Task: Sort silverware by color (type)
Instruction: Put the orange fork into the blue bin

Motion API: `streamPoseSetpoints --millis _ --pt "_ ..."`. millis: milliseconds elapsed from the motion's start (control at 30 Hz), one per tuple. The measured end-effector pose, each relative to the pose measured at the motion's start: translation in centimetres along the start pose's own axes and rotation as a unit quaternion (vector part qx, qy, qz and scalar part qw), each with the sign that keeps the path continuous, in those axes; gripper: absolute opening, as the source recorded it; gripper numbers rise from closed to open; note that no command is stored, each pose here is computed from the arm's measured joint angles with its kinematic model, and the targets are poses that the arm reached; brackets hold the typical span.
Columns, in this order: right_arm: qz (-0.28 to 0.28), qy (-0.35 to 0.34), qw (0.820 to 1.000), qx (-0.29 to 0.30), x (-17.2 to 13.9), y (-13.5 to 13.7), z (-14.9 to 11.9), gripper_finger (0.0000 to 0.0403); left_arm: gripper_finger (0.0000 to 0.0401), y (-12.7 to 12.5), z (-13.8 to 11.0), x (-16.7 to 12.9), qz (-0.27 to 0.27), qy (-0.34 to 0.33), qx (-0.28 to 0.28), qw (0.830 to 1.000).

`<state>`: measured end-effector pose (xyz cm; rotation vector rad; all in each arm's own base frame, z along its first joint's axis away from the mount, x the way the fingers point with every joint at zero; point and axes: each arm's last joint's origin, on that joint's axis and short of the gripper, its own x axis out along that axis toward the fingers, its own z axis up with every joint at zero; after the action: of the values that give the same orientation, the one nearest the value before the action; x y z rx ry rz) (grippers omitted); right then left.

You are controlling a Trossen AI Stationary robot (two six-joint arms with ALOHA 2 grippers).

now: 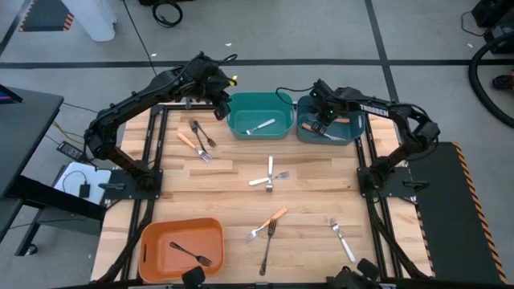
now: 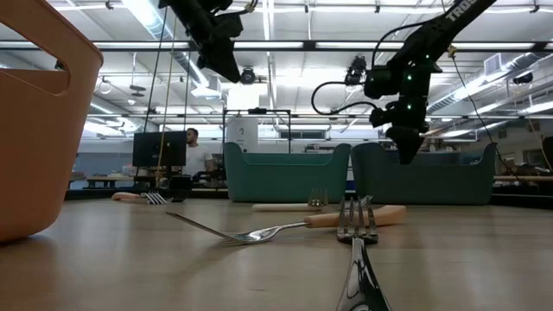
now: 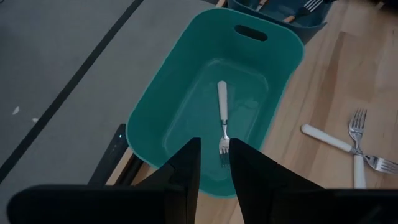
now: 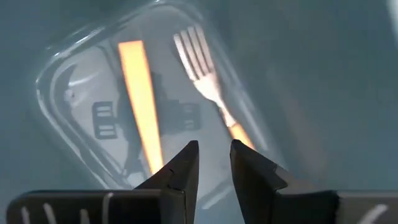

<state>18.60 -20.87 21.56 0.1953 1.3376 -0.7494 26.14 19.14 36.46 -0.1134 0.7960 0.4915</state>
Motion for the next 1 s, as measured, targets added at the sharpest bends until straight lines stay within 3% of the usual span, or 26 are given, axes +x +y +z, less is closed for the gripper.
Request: streamPoseSetpoints --millis 167,400,500,667,833,900,1000 --pt "-0.02 -0.031 0.999 0.01 -1.8 -0.4 -0.3 0.0101 0.0102 0.1 -0.5 0.1 -0.002 0.028 -0.008 1.0" --pt "-0.049 -0.103 0.993 0.031 -4.3 -1.1 -0.3 0.0101 0.0139 0.4 -1.4 0.9 0.021 0.079 -0.095 0.992" --pt "-0.056 -0.129 0.989 0.039 -5.0 -1.4 -0.2 0.0102 0.0143 0.4 -2.2 0.9 0.033 0.122 -0.104 0.986" --pt "-0.059 -0.143 0.987 0.044 -5.4 -1.5 -0.2 0.0102 0.0142 1.0 -3.8 0.3 0.111 0.204 -0.149 0.961" --pt "-0.04 -0.149 0.984 0.084 -5.4 -1.5 -0.1 0.0102 0.0142 1.8 -4.9 -0.2 0.138 0.244 -0.226 0.933" --pt "-0.027 -0.152 0.984 0.091 -5.4 -1.4 -0.1 0.0102 0.0142 1.7 -5.3 0.0 0.139 0.254 -0.227 0.93" --pt "-0.015 -0.154 0.984 0.089 -5.4 -1.3 -0.1 0.0102 0.0142 1.4 -6.2 0.5 0.12 0.288 -0.173 0.934"
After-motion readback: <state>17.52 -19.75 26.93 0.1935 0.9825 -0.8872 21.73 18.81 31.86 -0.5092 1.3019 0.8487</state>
